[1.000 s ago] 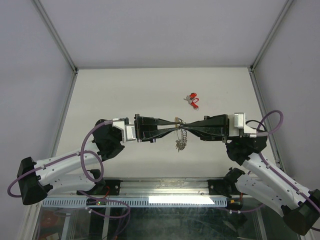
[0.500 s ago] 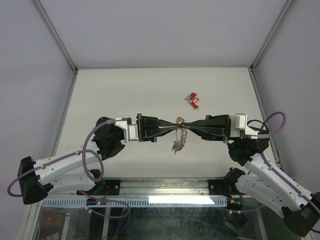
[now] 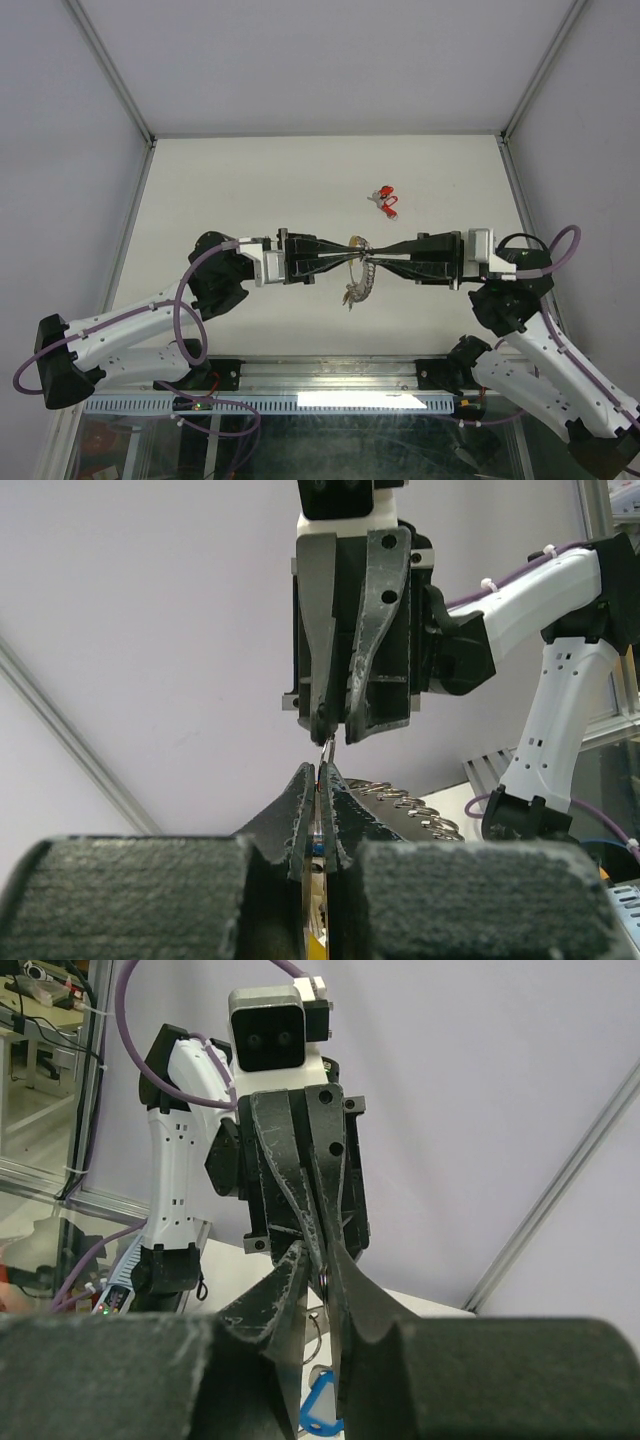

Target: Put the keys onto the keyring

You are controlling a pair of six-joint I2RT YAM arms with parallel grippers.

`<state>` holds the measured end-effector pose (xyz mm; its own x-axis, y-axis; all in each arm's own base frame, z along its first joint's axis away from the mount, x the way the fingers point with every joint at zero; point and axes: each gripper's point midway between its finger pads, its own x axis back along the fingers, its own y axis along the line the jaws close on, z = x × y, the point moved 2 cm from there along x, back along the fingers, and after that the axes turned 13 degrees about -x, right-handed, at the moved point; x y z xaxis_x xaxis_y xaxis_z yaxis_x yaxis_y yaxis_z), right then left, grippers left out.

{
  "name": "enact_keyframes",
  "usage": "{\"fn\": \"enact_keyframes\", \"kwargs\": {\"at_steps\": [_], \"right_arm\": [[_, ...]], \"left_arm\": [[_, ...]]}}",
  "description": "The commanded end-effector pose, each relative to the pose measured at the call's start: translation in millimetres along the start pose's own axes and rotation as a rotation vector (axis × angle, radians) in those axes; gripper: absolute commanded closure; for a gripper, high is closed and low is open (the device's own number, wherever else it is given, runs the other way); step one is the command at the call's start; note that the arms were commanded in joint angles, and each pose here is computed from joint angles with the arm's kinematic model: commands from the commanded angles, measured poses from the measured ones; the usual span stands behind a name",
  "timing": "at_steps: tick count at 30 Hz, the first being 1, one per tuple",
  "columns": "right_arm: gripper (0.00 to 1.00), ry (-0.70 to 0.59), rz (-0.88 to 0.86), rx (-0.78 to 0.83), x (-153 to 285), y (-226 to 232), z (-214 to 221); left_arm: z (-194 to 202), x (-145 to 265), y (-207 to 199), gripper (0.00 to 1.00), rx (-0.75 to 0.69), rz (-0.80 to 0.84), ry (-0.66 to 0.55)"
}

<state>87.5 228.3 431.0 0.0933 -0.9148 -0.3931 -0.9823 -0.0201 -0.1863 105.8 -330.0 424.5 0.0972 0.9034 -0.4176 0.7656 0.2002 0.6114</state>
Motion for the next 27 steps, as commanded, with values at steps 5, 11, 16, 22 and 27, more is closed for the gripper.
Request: {"fn": "enact_keyframes", "kwargs": {"at_steps": [5, 11, 16, 22, 27], "right_arm": [[0.84, 0.066, -0.016, -0.055, 3.1, 12.7, -8.3], [0.84, 0.078, -0.012, -0.072, 4.9, 14.8, -7.2], [0.87, 0.058, 0.049, 0.104, 8.7, 4.5, -17.8], [0.65, 0.112, 0.265, 0.133, 25.0, -22.8, -11.4], [0.51, 0.177, 0.265, 0.058, 21.9, -31.8, 12.2]], "left_arm": [[-21.3, -0.7, 21.6, 1.00, -0.058, -0.084, -0.029], [-18.5, -0.3, 23.6, 1.00, -0.053, -0.100, -0.017], [-17.0, 0.5, 22.7, 1.00, -0.051, -0.101, -0.013], [-15.5, 1.7, 22.4, 1.00, -0.047, -0.106, -0.007], [-16.2, 1.4, 21.5, 1.00, -0.042, -0.099, -0.010]]}}
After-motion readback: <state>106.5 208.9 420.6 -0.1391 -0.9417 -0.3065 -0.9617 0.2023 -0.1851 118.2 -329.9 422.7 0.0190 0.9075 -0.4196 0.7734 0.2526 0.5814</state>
